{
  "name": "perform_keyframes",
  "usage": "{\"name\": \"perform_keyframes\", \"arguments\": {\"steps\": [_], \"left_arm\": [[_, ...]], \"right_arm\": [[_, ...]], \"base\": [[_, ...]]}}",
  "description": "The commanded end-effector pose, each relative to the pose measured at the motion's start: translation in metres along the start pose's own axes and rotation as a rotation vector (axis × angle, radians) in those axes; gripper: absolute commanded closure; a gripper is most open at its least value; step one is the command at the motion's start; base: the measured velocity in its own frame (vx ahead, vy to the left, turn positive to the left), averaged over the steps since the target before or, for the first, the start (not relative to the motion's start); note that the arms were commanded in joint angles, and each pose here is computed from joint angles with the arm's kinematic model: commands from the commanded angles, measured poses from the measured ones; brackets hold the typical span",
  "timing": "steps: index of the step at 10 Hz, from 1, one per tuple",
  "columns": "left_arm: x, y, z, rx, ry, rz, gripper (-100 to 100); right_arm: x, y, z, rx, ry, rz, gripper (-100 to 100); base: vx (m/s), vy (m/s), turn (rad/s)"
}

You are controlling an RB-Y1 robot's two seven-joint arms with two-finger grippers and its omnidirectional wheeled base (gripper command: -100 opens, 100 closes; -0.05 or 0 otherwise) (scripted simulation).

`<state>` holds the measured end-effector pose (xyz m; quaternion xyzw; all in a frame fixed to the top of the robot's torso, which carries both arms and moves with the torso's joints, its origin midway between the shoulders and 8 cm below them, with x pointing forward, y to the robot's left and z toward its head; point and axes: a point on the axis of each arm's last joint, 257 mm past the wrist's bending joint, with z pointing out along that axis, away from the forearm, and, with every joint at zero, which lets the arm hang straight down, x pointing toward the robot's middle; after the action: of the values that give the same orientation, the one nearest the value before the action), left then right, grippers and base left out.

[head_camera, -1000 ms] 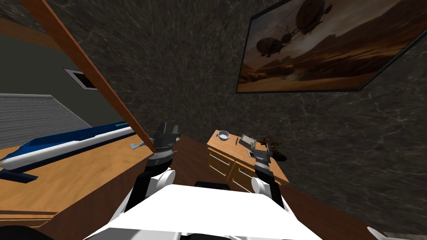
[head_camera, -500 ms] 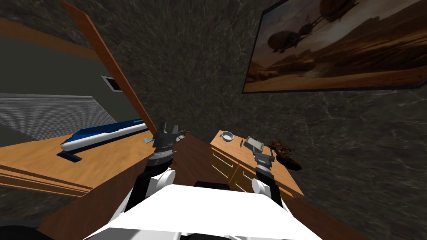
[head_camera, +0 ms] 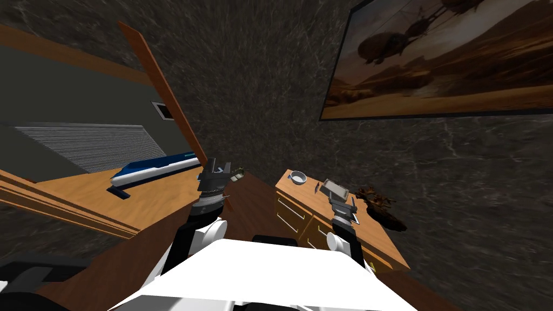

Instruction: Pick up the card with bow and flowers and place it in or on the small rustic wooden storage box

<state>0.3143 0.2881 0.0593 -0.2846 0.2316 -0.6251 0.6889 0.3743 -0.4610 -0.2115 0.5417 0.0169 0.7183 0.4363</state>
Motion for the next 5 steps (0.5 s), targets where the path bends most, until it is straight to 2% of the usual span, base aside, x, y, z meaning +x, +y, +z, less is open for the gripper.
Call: {"name": "perform_keyframes", "arguments": {"steps": [1, 2, 3, 4, 5], "left_arm": [[0.0, 0.0, 0.0, 0.0, 0.0, 0.0, 0], [0.0, 0.0, 0.0, 0.0, 0.0, 0.0, 0], [0.0, 0.0, 0.0, 0.0, 0.0, 0.0, 0], [0.0, 0.0, 0.0, 0.0, 0.0, 0.0, 0], [0.0, 0.0, 0.0, 0.0, 0.0, 0.0, 0]], "right_arm": [[-0.014, 0.002, 0.0, -0.02, -0.028, 0.051, -100], [-0.025, -0.001, -0.006, -0.008, -0.052, 0.039, -100], [-0.032, 0.003, -0.003, -0.031, -0.065, 0.086, -100], [-0.043, 0.0, -0.009, -0.02, -0.089, 0.074, -100], [-0.049, 0.004, -0.005, -0.045, -0.098, 0.121, -100]], "base": [[0.002, 0.01, 0.186], [0.002, 0.003, 0.09], [0.001, 0.007, 0.173], [0.003, 0.002, 0.095], [0.003, 0.007, 0.187]]}}
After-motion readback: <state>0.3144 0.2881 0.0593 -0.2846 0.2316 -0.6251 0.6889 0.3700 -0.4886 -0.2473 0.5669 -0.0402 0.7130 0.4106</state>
